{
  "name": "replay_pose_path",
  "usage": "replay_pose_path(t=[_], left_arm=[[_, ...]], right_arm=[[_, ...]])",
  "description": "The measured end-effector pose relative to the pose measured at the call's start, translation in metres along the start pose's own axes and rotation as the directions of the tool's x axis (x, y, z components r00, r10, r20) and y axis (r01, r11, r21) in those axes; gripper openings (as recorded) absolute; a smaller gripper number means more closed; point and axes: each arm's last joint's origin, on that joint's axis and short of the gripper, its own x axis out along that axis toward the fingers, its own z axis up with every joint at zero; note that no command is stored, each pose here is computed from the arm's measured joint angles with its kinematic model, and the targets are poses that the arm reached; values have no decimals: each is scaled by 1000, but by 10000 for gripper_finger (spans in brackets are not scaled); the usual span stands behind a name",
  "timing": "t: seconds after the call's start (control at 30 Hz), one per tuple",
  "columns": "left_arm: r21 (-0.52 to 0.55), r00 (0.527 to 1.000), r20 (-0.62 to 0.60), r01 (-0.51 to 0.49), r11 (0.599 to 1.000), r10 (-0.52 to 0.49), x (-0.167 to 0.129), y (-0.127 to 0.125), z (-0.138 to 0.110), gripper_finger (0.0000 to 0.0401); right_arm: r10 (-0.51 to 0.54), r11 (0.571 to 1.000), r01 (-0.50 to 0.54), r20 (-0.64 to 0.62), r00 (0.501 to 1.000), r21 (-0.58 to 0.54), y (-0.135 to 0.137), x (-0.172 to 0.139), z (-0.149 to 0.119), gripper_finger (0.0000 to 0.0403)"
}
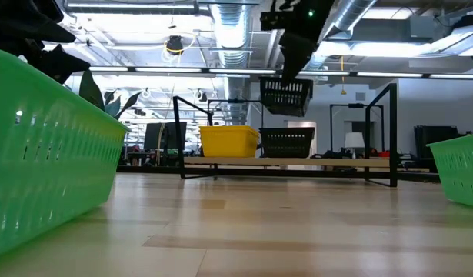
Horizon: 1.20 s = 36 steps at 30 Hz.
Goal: Stack baskets on shelf by color
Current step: Stack the black bin on top of the black bin on the shelf
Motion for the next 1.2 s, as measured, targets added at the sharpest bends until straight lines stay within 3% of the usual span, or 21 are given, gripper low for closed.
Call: replay_pose_path(t=[0.33, 0.77, 1.2], left_arm=[[1, 1000, -1, -1, 1000, 1, 0, 0, 0, 221], [3, 1000, -1, -5, 1000, 5, 0, 0, 0, 221], [2, 1000, -3, -2, 1000, 2, 0, 0, 0, 221]], right_arm=[[89, 995, -88, -25, 996, 42, -15, 22, -11, 19], [107, 992, -106, -8, 994, 67, -20, 25, -10, 45], [142, 987, -141, -10, 990, 84, -20, 25, -10, 48]])
